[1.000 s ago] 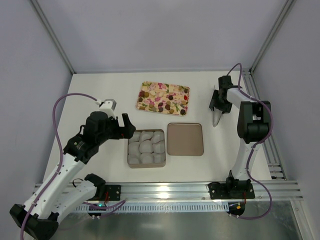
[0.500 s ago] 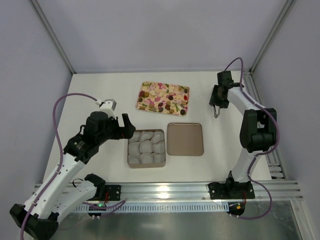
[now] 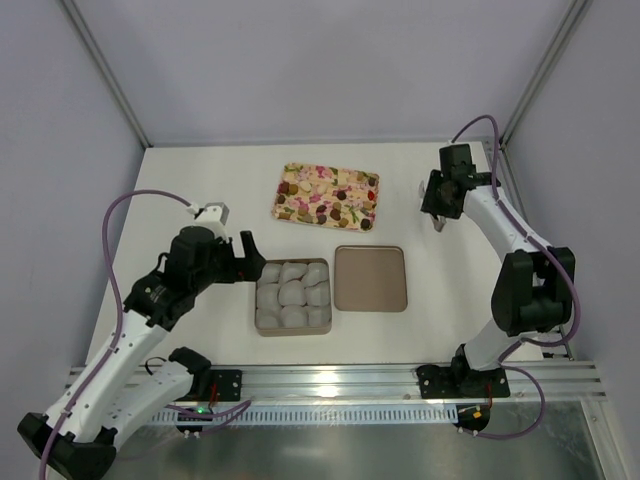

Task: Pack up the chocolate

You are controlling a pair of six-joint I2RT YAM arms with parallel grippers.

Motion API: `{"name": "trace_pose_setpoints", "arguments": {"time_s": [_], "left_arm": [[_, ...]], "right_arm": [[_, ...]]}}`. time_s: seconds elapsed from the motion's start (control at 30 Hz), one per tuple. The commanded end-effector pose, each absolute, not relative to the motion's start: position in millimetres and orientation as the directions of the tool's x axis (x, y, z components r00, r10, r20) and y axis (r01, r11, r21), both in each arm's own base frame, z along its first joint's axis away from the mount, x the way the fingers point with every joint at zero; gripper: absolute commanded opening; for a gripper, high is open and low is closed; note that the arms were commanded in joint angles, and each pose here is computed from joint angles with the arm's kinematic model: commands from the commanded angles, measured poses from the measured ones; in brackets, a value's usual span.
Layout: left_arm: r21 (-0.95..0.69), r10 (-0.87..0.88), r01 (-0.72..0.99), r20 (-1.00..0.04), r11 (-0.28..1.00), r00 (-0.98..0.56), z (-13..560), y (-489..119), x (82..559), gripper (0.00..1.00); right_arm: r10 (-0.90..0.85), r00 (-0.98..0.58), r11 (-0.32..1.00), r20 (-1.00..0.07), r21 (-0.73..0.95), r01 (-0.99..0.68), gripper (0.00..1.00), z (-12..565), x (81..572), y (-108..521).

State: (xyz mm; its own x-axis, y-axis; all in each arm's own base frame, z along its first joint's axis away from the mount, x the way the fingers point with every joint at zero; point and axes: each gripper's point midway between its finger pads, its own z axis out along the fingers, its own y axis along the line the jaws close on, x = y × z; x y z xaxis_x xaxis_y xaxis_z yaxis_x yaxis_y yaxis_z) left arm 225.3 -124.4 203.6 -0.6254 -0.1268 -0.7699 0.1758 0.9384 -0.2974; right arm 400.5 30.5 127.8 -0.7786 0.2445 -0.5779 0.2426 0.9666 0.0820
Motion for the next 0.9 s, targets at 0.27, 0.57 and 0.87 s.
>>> {"name": "trace_pose_setpoints", "arguments": {"time_s": [0.27, 0.57, 0.87], "left_arm": [[-0.278, -0.140, 0.140, -0.783, 0.951, -0.606, 205.5, -113.1, 223.4, 1.00], [-0.275, -0.143, 0.130, -0.781, 0.953, -0.609, 204.5, -111.4, 222.7, 1.00], [-0.264, -0.146, 0.110, -0.783, 0.958, -0.605, 202.5, -107.1, 223.1, 1.00]], "right_arm": [[0.162, -0.731, 0.987, -0.663, 0.115, 0.114, 0.44, 181.0, 384.0, 70.1], [0.054, -0.732, 0.992, -0.680, 0.121, -0.039, 0.42, 196.6, 369.7, 131.8], [-0.064, -0.746, 0.978, -0.663, 0.105, -0.178, 0.42, 190.1, 367.4, 197.2]]}}
